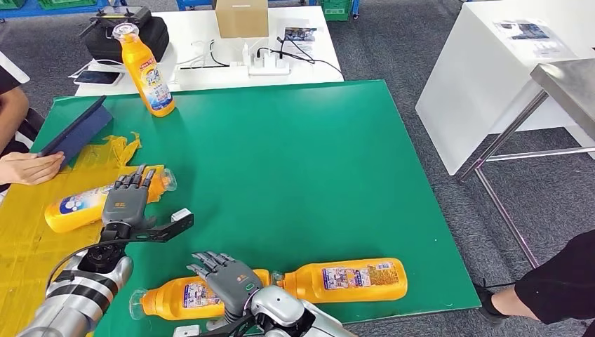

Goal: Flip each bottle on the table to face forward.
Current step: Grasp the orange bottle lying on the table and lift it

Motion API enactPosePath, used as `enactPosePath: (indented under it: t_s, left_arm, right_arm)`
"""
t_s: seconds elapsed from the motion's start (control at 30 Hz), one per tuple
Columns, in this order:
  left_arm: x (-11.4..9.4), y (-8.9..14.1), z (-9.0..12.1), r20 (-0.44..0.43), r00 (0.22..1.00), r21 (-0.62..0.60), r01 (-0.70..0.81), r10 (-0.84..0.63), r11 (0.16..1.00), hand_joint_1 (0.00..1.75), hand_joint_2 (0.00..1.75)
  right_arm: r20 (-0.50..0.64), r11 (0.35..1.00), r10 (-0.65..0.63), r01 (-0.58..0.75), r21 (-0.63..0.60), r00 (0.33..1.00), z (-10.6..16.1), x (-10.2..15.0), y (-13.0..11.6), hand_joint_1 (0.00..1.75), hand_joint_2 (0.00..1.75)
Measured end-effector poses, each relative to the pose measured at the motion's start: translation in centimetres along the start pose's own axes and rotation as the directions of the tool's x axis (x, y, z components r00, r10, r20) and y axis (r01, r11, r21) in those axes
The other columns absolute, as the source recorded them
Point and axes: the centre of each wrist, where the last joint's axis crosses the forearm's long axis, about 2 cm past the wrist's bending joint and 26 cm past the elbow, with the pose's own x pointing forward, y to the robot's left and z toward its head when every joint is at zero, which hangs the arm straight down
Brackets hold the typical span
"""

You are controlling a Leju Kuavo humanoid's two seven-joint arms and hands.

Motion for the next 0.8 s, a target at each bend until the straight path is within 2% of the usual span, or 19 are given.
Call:
enactPosePath:
  t_s: [0.1, 0.43, 0.8]
  left_arm:
    - [0.3, -0.3, -0.1, -0.005, 1.0, -0.02, -0.016, 0.016, 1.0, 0.0, 0.0]
    - [1.3, 0.1, -0.1, 0.023, 0.978, 0.069, -0.206, 0.205, 0.976, 0.0, 0.0]
    - [1.6, 0.5, -0.1, 0.025, 0.973, 0.091, -0.232, 0.23, 0.969, 0.0, 0.0]
  right_arm:
    - [-0.017, 0.999, 0.026, -0.026, 0.024, 1.0, -0.3, -0.2, 0.0, 0.0, 1.75]
    - [-0.131, 0.987, 0.151, -0.143, 0.069, 0.98, -0.9, -1.0, -0.2, 0.05, 1.75]
    - [-0.142, 0.984, 0.169, -0.159, 0.081, 0.975, -1.0, -1.4, -0.3, 0.05, 1.75]
